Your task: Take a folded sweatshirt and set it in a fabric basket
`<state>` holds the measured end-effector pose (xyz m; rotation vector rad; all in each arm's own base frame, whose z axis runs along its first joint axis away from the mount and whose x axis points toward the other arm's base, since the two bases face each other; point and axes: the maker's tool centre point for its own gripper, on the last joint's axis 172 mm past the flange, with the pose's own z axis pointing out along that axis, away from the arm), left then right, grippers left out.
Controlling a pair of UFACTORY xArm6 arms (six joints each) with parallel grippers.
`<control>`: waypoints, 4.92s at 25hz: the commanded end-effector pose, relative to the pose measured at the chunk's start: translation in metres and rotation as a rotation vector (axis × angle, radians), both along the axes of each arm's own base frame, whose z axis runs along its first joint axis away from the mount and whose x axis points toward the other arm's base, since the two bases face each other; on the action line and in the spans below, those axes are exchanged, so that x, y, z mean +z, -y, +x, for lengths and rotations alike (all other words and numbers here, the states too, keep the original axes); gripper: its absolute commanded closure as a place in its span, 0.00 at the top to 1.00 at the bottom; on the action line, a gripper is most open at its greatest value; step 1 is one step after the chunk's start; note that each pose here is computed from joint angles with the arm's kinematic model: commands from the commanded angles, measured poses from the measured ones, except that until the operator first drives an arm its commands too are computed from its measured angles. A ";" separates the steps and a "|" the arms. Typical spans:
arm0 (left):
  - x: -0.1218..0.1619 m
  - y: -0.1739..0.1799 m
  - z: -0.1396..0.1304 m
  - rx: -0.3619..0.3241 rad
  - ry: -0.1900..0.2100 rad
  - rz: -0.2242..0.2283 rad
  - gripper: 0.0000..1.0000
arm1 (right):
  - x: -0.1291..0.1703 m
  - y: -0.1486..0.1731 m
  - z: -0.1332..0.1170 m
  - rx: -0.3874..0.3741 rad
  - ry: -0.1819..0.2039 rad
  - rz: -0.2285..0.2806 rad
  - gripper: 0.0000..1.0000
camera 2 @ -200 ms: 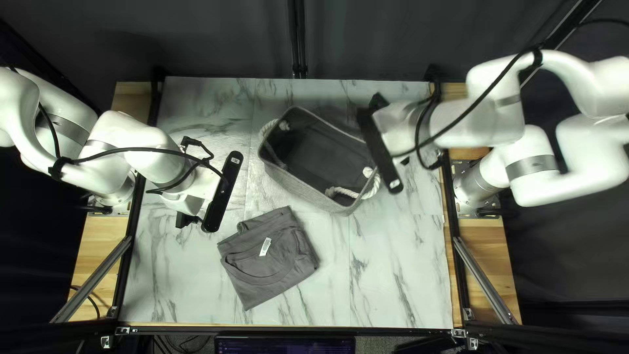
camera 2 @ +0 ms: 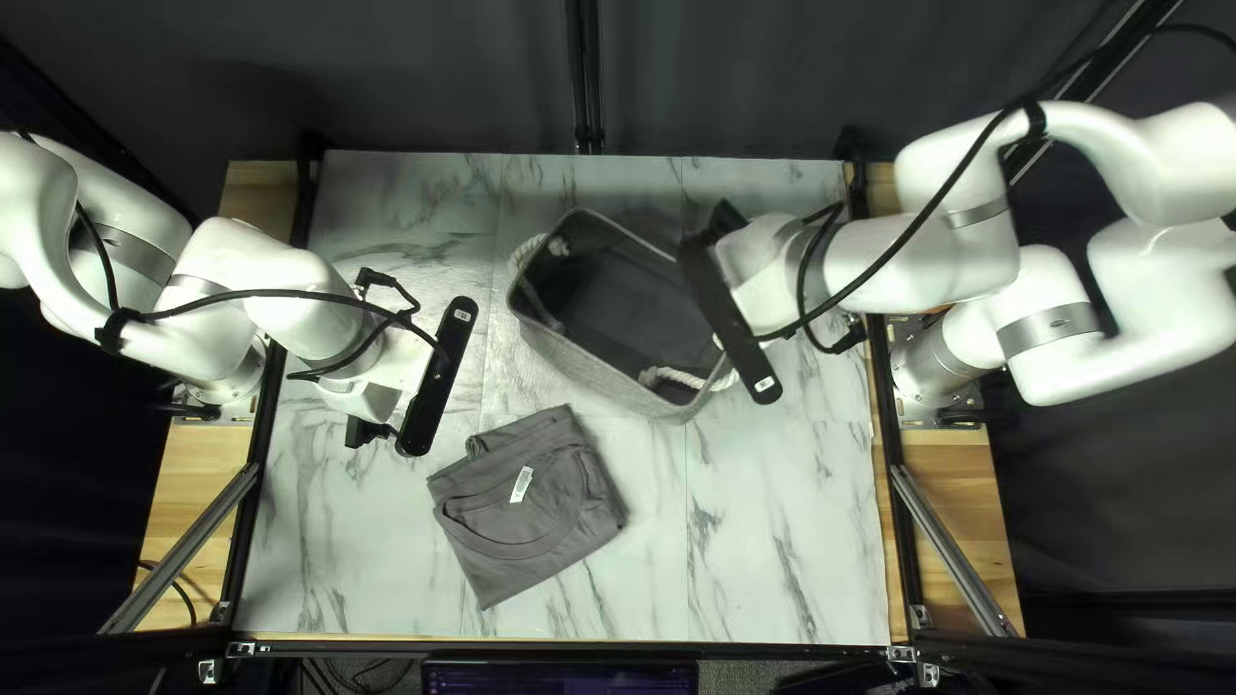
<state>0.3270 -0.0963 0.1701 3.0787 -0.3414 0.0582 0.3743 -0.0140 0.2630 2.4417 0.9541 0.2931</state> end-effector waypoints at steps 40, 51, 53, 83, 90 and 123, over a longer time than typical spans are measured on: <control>-0.047 0.106 -0.021 -0.140 0.083 0.070 1.00 | -0.055 -0.143 0.110 0.253 -0.097 0.101 1.00; -0.068 0.096 -0.033 -0.224 0.164 0.152 1.00 | -0.111 -0.113 0.137 0.226 -0.096 0.146 1.00; -0.070 0.096 -0.028 -0.236 0.178 0.166 1.00 | -0.118 -0.109 0.142 0.239 -0.095 0.157 1.00; -0.078 0.080 -0.026 0.110 0.198 -0.006 1.00 | -0.167 -0.136 0.144 0.354 -0.176 0.032 1.00; -0.076 0.081 -0.023 0.195 0.186 -0.032 1.00 | -0.164 -0.139 0.142 0.378 -0.191 0.012 1.00; -0.080 0.094 -0.011 0.166 0.228 -0.022 1.00 | -0.167 -0.163 0.148 0.634 -0.284 0.004 1.00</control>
